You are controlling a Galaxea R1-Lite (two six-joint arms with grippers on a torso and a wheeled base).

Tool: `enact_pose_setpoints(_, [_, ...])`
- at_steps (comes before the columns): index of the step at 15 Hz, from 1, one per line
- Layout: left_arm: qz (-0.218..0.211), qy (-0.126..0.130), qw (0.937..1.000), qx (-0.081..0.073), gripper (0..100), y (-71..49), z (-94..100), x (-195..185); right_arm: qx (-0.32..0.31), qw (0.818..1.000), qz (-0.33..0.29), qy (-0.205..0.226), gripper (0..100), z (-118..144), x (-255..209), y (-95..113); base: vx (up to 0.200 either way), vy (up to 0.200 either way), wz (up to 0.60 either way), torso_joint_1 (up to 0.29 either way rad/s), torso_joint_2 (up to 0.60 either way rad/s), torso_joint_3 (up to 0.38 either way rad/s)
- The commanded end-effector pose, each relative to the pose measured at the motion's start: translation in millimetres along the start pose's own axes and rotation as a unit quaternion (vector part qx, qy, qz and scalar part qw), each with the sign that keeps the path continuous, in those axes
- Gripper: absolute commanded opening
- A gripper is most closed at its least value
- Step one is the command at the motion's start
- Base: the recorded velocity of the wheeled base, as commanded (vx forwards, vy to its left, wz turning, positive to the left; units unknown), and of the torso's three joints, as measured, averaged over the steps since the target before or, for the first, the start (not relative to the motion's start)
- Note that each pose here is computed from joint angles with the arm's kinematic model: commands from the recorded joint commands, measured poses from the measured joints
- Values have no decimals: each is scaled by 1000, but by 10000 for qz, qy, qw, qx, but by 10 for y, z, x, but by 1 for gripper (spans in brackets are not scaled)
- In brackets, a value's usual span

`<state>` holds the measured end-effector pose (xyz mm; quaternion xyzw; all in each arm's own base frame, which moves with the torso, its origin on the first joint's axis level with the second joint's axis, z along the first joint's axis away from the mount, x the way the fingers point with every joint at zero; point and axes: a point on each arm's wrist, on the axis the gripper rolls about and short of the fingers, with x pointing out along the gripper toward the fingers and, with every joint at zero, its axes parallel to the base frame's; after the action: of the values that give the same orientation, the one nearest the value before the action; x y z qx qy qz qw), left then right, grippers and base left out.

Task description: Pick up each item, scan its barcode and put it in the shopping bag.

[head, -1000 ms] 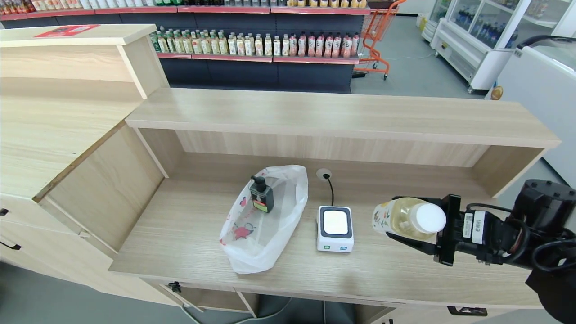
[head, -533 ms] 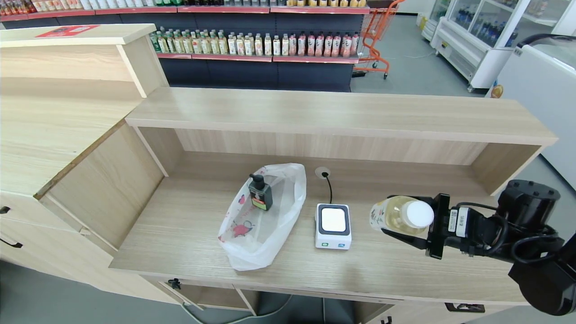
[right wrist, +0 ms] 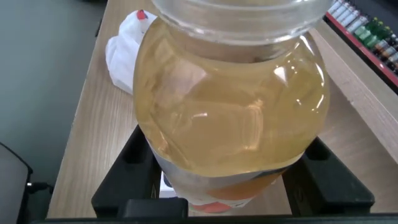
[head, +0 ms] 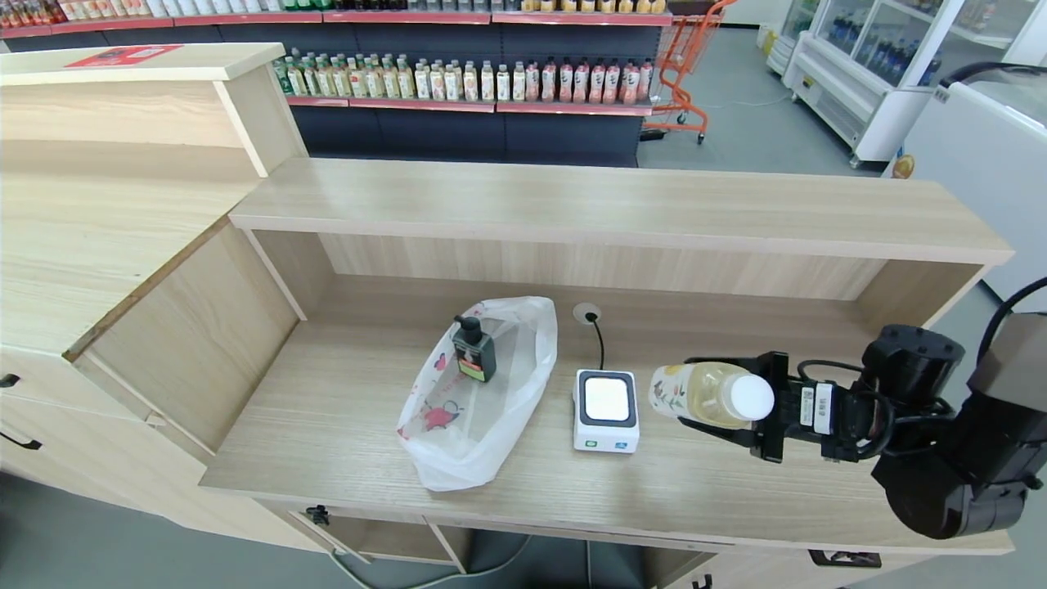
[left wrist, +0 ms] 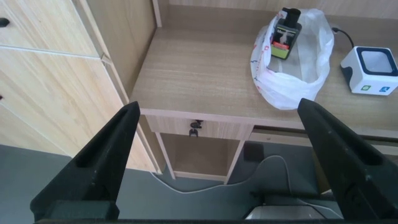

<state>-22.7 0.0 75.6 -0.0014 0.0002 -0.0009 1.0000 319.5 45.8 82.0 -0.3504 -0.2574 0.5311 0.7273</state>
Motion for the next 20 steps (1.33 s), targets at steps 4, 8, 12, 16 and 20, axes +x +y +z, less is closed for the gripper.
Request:
enact_pose_setpoints(4, [1, -2, 10000, -2, 100, 0, 0, 0, 204, 9998, 20, 46, 0, -413, 76, 42, 0, 0, 0, 0, 0, 0])
enact_pose_setpoints(8, [1, -2, 10000, -2, 100, 0, 0, 0, 220, 9988, 306, -304, 0, -590, 128, 79, 0, 0, 0, 0, 0, 0])
enact_pose_setpoints(12, [1, -2, 10000, -2, 100, 0, 0, 0, 177, 9989, 299, -319, 0, -749, 181, 84, 0, 0, 0, 0, 0, 0])
enact_pose_setpoints(16, [1, -2, 10000, -2, 100, 0, 0, 0, -15, 9982, 334, -499, 0, -862, 368, 26, 0, 0, 0, 0, 0, 0])
enact_pose_setpoints(20, [1, -2, 10000, -2, 100, 0, 0, 0, -3, 9967, 428, -691, 0, -932, 581, 38, 0, 0, 0, 0, 0, 0])
